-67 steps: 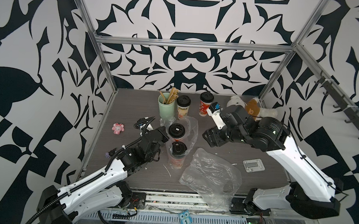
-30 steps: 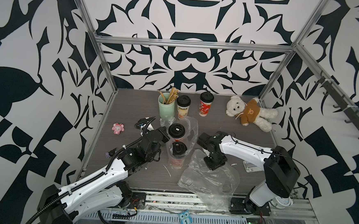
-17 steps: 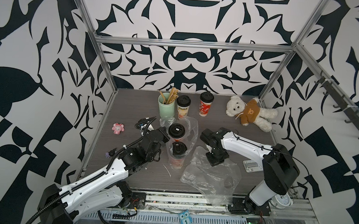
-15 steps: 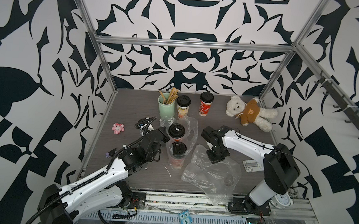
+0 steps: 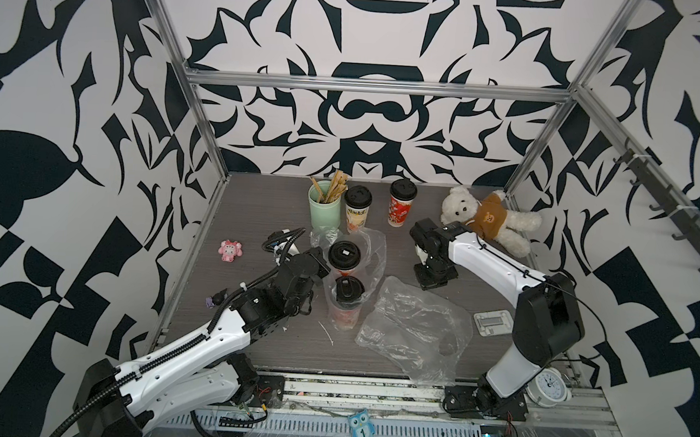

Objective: Pack milk tea into plastic carrier bags
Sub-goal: Move the plastic carrier bag to the center of the board.

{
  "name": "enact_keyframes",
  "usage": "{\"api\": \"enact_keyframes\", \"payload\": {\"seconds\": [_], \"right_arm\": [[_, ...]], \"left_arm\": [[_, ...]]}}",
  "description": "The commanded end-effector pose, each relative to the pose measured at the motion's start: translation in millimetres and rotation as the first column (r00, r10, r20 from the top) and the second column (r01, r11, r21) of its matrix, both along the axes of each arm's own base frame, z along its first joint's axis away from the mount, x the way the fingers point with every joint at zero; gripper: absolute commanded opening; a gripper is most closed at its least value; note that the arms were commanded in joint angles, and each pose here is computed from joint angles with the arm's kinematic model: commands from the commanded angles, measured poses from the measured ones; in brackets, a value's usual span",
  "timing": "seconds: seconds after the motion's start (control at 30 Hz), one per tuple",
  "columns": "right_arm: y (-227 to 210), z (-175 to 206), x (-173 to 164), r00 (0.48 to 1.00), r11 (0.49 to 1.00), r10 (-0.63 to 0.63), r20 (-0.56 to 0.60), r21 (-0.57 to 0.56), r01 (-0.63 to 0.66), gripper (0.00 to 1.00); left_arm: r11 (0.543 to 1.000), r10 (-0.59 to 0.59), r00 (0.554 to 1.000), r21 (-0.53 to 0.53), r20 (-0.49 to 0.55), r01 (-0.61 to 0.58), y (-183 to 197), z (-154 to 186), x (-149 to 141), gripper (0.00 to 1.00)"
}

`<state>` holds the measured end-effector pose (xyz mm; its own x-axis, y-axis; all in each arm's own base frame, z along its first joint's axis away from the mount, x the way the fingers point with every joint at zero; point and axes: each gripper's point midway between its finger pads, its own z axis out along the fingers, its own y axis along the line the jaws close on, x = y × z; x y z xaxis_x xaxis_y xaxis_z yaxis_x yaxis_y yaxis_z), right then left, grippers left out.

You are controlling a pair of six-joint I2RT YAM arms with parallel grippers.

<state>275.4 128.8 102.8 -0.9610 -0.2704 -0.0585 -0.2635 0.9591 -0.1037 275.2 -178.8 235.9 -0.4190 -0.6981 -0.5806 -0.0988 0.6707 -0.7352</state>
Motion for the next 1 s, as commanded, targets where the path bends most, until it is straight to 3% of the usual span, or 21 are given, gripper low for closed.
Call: {"api": "enact_keyframes", "payload": {"seconds": [0.0, 0.17, 0.23, 0.33, 0.4, 0.5, 0.57, 0.73, 0.83, 0.9, 0.93, 0.97], "right_arm": [[4, 51, -26, 0.999, 0.998, 0.002, 0.051, 0.056, -0.004, 0.00], [46, 65, -84, 1.000, 0.969, 0.016, 0.005, 0.248, -0.017, 0.01], [67, 61, -113, 0.997, 0.959, 0.069, -0.030, 0.278, -0.058, 0.17], [85, 57, -150, 0.988, 0.952, 0.138, -0.062, 0.283, -0.115, 0.53], [83, 54, -168, 0.986, 0.954, 0.146, -0.078, 0.275, -0.119, 0.68], [73, 49, -184, 0.987, 0.959, 0.136, -0.090, 0.263, -0.109, 0.83], [71, 46, -191, 0.987, 0.957, 0.138, -0.084, 0.268, -0.111, 0.86], [85, 45, -205, 0.976, 0.934, 0.204, -0.072, 0.315, -0.171, 0.77], [110, 51, -219, 0.961, 0.889, 0.267, -0.067, 0.403, -0.219, 0.48], [127, 51, -232, 0.945, 0.858, 0.319, -0.073, 0.446, -0.255, 0.25], [134, 46, -240, 0.934, 0.849, 0.348, -0.088, 0.451, -0.274, 0.07], [138, 41, -245, 0.927, 0.847, 0.362, -0.102, 0.452, -0.281, 0.00]], "left_arm": [[0.999, 0.029, 1.000, 0.020, 0.003, -0.029, 7, 2, 1, 0.00], [0.999, 0.027, 1.000, 0.022, 0.001, -0.027, 6, 1, 1, 0.00], [0.999, 0.025, 1.000, 0.024, -0.002, -0.025, 5, 1, 1, 0.00], [1.000, 0.018, 1.000, 0.025, -0.008, -0.018, 3, -1, 2, 0.00], [1.000, 0.013, 1.000, 0.027, -0.013, -0.012, 2, -3, 2, 0.00], [1.000, 0.003, 1.000, 0.025, -0.022, -0.002, -1, -7, 2, 0.00], [1.000, -0.001, 1.000, 0.023, -0.029, 0.002, -3, -9, 3, 0.00], [1.000, -0.008, 0.999, 0.015, -0.046, 0.009, -6, -14, 3, 0.00], [1.000, -0.005, 0.999, 0.021, -0.048, 0.006, -6, -15, 3, 0.00], [1.000, -0.001, 0.999, 0.022, -0.049, 0.002, -5, -15, 3, 0.00], [1.000, 0.000, 0.999, 0.024, -0.050, 0.001, -4, -16, 2, 0.00], [1.000, 0.003, 0.999, 0.024, -0.050, -0.001, -3, -15, 2, 0.00]]}}
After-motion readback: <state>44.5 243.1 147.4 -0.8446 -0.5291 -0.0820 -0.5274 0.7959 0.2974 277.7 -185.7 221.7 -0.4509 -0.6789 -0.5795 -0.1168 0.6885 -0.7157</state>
